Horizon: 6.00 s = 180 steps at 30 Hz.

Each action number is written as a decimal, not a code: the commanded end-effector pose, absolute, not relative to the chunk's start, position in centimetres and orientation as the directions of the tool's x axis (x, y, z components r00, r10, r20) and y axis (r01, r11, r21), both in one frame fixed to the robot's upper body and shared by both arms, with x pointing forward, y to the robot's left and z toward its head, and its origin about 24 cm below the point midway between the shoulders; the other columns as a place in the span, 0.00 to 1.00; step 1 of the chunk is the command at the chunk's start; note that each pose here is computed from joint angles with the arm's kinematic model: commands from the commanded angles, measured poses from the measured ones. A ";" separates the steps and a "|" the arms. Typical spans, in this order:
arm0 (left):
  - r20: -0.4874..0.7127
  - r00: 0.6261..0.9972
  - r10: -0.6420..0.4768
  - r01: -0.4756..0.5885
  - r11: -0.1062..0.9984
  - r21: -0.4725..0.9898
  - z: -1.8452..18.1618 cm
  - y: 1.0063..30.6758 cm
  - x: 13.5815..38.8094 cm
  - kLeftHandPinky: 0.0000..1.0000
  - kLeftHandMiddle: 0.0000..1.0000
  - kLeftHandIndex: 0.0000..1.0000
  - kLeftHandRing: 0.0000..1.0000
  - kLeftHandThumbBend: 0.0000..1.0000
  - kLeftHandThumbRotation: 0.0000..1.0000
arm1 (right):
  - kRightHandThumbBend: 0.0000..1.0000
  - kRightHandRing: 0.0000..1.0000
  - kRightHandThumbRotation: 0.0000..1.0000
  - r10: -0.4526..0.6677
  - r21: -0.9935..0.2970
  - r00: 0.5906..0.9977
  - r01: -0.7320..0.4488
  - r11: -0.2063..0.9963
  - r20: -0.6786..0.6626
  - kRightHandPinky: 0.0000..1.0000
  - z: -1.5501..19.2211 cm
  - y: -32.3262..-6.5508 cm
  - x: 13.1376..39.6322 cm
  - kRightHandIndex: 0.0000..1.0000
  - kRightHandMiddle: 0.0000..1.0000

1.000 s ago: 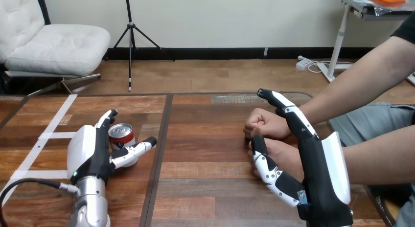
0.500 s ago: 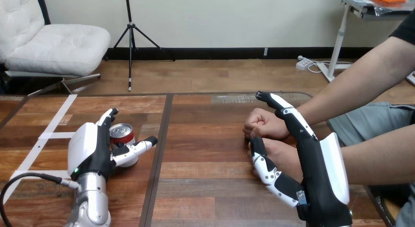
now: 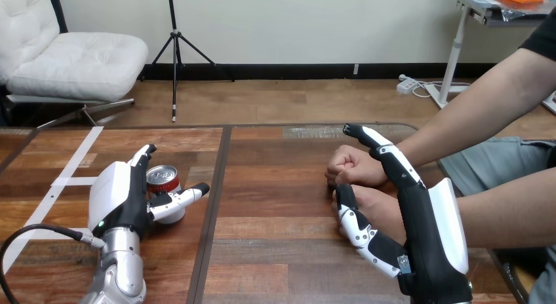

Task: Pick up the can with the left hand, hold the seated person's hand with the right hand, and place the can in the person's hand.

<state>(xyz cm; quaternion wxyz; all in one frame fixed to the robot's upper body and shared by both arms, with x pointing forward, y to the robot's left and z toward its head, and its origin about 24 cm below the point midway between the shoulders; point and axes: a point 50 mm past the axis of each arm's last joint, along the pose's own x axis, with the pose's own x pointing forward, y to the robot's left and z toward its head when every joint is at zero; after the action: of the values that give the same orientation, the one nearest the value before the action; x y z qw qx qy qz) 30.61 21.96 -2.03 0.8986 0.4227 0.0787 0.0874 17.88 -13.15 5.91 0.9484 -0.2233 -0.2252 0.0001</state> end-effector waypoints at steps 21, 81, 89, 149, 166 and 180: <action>0.002 0.978 0.211 -0.129 0.590 0.797 0.5 22.1 32.9 0.75 0.89 0.90 0.85 0.91 0.53 | 0.21 0.86 0.00 0.101 -0.418 0.874 0.123 0.900 0.475 0.85 7.5 -13.3 18.3 0.82 0.86; -0.010 0.984 0.176 -0.090 0.549 0.831 1.0 21.7 33.5 0.62 0.79 0.81 0.74 0.78 0.35 | 0.20 0.87 0.00 0.126 -0.444 0.890 0.093 0.891 0.439 0.86 7.4 -13.3 18.0 0.82 0.86; -0.008 0.985 0.174 -0.090 0.547 0.833 1.0 21.6 33.5 0.61 0.79 0.80 0.73 0.78 0.32 | 0.20 0.87 0.00 0.129 -0.457 0.893 0.094 0.884 0.432 0.86 7.3 -13.4 18.0 0.82 0.86; -0.017 0.989 0.144 -0.039 0.376 0.926 1.8 21.1 34.4 0.42 0.57 0.62 0.51 0.71 0.00 | 0.20 0.88 0.00 0.140 -0.454 0.894 0.078 0.887 0.426 0.87 7.3 -13.3 18.0 0.82 0.87; 0.043 0.989 0.142 -0.100 0.429 0.898 1.9 21.0 34.1 0.41 0.48 0.52 0.44 0.66 0.00 | 0.20 0.87 0.00 0.136 -0.456 0.894 0.082 0.886 0.426 0.86 7.3 -13.3 18.0 0.82 0.87; 0.081 0.986 0.147 -0.142 0.472 0.870 2.0 21.0 33.8 0.44 0.50 0.52 0.46 0.64 0.00 | 0.20 0.87 0.00 0.134 -0.453 0.895 0.082 0.888 0.425 0.86 7.3 -13.3 18.0 0.82 0.87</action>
<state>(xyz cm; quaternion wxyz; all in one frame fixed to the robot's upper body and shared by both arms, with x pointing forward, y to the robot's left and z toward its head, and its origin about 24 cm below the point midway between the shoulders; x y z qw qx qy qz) 32.23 21.00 -0.99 0.8494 0.5206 0.0699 0.0507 17.47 -13.26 5.61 0.9517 -0.2413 -0.1884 0.0250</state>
